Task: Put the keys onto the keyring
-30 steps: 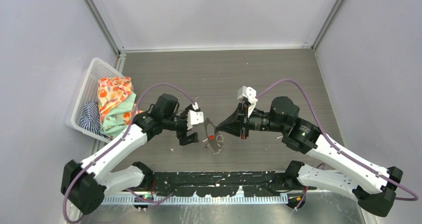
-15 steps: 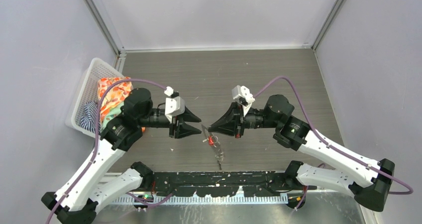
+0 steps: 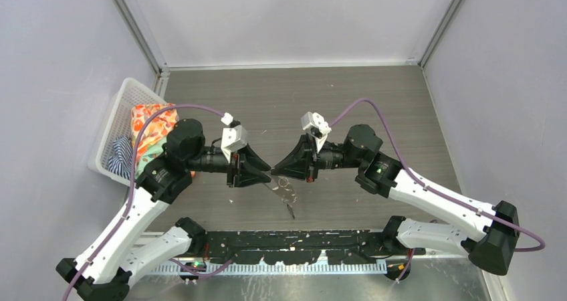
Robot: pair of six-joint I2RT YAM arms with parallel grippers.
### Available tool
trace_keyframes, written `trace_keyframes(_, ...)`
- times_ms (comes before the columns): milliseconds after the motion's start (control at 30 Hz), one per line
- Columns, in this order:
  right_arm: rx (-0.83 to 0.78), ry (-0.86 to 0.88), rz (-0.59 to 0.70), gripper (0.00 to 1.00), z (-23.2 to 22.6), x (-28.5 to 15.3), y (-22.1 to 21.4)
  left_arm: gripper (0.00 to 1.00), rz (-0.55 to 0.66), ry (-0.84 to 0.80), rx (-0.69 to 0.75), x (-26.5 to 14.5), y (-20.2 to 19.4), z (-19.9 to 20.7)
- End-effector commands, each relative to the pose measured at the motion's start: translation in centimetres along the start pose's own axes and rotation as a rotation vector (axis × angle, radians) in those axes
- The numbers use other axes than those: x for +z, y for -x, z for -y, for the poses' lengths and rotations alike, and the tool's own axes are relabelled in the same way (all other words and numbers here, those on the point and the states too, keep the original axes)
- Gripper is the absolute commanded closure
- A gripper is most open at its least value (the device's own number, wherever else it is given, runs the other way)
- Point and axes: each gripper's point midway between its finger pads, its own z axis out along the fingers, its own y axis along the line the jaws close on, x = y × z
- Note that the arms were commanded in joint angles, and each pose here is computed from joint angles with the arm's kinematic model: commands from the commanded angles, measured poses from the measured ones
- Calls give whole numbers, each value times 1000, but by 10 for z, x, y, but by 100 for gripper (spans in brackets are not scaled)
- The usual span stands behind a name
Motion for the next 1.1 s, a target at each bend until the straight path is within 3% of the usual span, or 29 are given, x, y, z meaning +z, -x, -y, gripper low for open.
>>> trace_keyframes(0, -75, 19, 77, 99, -6, 4, 29, 68, 50, -16, 44, -4, 15, 9)
trace_keyframes(267, -79, -5, 43, 99, -4, 4, 23, 72, 54, 29, 62, -6, 17, 3)
trace_keyframes(633, -108, -73, 5, 99, -2, 14, 17, 88, -4, 53, 66, -6, -1, -4)
trace_keyframes(733, -117, -100, -15, 99, 0, 16, 13, 99, -27, 83, 65, -8, -8, -9)
trace_keyframes(933, -129, -143, -13, 98, 3, 16, 14, 100, -47, 118, 72, -11, -15, -13)
trace_keyframes(1067, -121, -132, 3, 99, 0, 18, 15, 81, -63, 117, 50, -11, -20, -13)
